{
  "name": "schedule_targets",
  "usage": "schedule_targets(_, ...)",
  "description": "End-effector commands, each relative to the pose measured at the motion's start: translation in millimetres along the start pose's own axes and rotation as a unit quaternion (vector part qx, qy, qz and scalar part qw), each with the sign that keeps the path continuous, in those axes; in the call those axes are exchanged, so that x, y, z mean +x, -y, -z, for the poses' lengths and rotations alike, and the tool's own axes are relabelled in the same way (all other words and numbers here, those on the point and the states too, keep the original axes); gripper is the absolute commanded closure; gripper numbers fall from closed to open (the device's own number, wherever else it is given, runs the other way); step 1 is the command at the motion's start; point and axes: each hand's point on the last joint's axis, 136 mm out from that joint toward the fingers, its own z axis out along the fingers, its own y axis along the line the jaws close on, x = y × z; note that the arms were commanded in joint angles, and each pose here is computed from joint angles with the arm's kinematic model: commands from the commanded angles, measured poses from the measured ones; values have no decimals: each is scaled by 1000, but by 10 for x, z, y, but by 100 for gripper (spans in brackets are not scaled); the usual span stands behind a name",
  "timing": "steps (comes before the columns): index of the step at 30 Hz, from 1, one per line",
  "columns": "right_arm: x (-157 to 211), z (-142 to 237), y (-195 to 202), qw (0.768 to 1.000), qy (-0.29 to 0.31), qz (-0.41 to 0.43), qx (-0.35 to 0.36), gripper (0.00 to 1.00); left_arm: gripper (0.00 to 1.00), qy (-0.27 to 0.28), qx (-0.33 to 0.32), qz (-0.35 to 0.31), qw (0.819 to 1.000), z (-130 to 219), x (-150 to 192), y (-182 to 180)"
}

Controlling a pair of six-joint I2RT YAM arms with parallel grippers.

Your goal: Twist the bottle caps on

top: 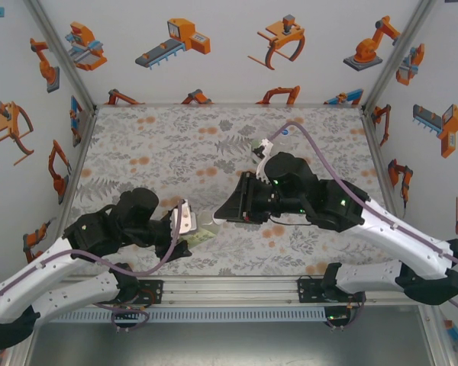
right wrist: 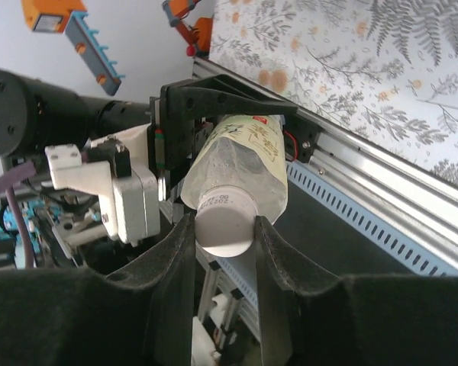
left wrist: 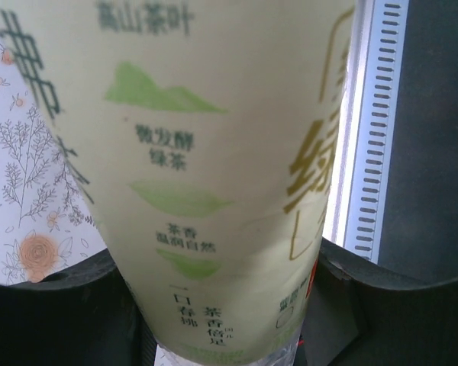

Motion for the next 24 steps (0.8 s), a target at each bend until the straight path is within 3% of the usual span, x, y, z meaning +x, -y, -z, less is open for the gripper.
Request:
schedule_targets(1, -71, -50, 90, 998, 20, -35, 41, 88, 100, 91, 0, -59, 994, 104, -477, -4)
schedule_targets(7, -292, 219, -298, 989, 84, 116, -36, 60, 100, 95, 25, -61, 993, 103, -467, 89)
schedule_targets(12, -299, 460, -511, 949, 112, 286, -73, 43, 100, 97, 56, -61, 992, 103, -481, 187)
schedule_targets(17, -41, 617, -717, 862, 89, 481, -133, 41, 100, 98, 82, -59, 990, 117, -488, 272)
schedule_targets(24, 477, 754, -798, 694, 30, 681, -230, 40, 100, 104, 110, -59, 987, 161, -515, 371)
